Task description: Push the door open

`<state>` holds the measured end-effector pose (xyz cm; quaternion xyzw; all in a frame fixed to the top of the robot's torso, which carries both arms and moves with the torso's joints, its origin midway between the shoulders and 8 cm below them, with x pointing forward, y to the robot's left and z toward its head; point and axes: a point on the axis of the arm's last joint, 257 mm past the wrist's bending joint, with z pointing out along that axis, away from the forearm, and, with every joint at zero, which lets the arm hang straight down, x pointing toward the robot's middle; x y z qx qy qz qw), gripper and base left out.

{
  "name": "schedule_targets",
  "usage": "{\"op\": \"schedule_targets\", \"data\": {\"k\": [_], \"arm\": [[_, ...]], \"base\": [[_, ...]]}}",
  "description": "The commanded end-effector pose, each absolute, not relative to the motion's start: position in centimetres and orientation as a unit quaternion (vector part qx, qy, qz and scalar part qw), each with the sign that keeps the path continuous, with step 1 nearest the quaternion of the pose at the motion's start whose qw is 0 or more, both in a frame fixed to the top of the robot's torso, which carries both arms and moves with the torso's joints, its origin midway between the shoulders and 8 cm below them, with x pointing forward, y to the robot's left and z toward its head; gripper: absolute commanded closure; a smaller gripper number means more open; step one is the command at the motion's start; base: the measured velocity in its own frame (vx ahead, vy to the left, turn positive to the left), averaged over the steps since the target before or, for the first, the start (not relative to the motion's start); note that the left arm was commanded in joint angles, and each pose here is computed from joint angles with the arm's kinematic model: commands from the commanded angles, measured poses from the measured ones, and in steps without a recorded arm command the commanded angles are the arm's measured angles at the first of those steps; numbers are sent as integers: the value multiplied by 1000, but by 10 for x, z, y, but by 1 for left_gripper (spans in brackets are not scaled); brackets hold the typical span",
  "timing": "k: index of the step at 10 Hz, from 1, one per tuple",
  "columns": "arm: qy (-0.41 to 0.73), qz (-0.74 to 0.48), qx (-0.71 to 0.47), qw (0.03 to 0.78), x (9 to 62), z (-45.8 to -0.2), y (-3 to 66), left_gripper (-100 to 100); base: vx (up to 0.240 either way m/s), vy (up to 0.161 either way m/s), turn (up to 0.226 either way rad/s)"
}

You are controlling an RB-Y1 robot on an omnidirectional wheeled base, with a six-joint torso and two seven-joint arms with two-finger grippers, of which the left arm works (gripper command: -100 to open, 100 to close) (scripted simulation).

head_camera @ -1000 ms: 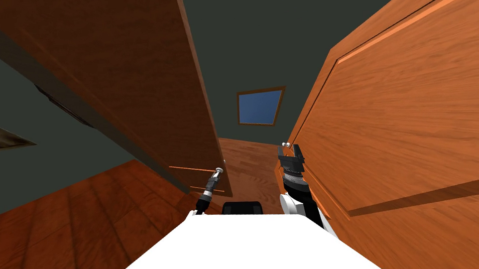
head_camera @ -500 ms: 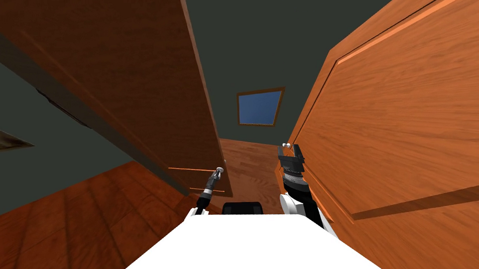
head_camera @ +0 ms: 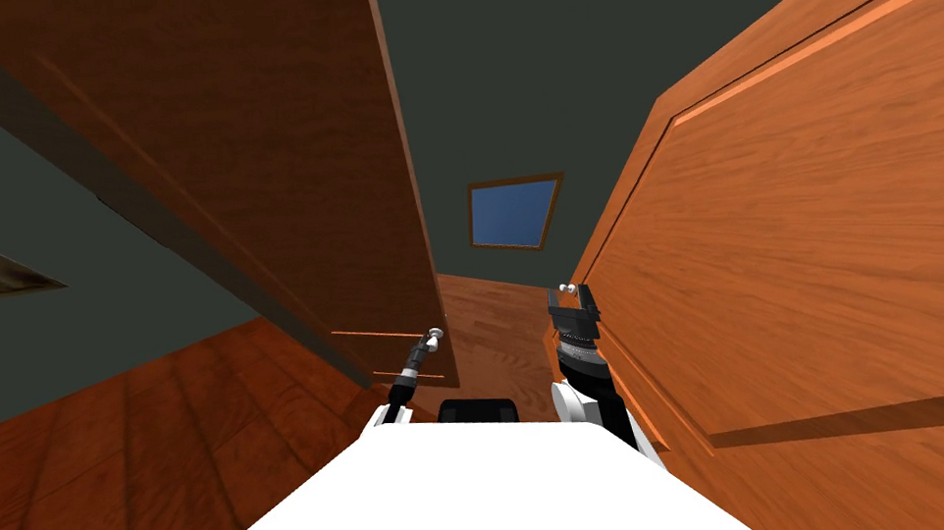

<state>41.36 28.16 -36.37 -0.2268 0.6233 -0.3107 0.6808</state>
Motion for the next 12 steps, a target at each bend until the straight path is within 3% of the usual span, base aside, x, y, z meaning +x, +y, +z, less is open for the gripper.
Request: {"op": "schedule_targets", "data": {"k": [1,12], "arm": [[617,-325,-241,675,415,-363,280,-100],[543,-448,-361,612,431,-357,272,-100]], "base": [[-35,21,-24],[-45,23,-23]]}}
